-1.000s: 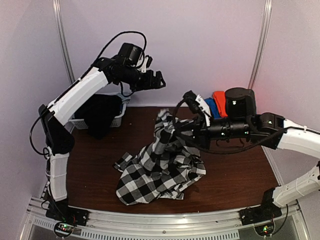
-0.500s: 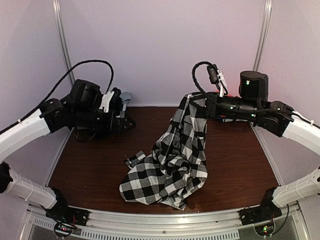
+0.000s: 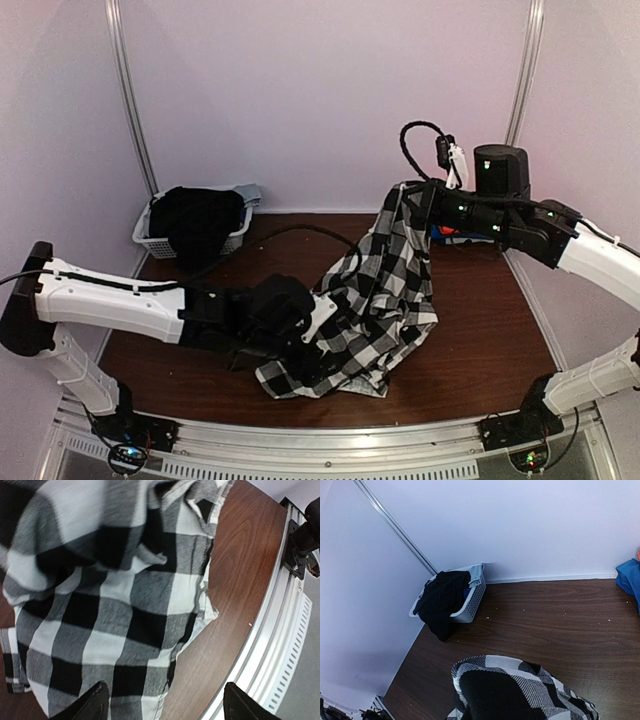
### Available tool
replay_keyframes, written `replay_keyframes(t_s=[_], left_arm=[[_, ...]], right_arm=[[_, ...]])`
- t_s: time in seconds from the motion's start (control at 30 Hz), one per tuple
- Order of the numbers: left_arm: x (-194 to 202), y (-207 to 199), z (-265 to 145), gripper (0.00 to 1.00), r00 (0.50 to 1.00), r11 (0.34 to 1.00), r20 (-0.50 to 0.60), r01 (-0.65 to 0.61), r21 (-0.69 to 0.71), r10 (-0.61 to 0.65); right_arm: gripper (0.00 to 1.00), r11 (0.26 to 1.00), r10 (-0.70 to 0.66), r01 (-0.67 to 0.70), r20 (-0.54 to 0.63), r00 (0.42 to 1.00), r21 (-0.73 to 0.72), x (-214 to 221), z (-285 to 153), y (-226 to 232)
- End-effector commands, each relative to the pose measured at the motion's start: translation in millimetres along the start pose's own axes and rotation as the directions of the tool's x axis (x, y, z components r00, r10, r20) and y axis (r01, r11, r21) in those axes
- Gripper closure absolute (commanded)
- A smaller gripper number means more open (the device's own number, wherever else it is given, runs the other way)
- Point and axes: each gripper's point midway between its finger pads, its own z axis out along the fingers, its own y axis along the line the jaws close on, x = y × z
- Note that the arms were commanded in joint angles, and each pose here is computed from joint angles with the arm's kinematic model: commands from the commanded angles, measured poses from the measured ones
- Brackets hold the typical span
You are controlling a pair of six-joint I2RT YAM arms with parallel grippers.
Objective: Fold and stack the mixed laundry pile
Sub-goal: Pick up the crumpled shirt from the center of the board.
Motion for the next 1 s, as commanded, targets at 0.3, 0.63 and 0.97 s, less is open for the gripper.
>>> replay_keyframes(t_s=[0.3, 0.63, 0.97], left_arm=[[-80.0, -21.0, 103.2, 0.11, 0.979, 0.971, 0.063, -0.183, -0.155, 0.195], [-86.0, 3.2, 30.7, 1.00, 0.986, 0.981, 0.149, -0.052, -0.188, 0.081], [-59.1, 44.2, -61.0, 0.64, 0.962, 0.982, 0.271, 0.089, -0.164, -0.041]], right_arm=[[1.00, 0.995, 0.068, -0.071, 0.040, 0.997, 0.064, -4.9, -5.8, -27.3], [1.00, 0.993, 0.057, -0.061, 0.038, 0.998, 0.097, -15.8, -24.0, -50.6], [1.00, 0.992, 0.114, -0.114, 0.000, 0.993, 0.059, -16.5, -45.1, -65.8]])
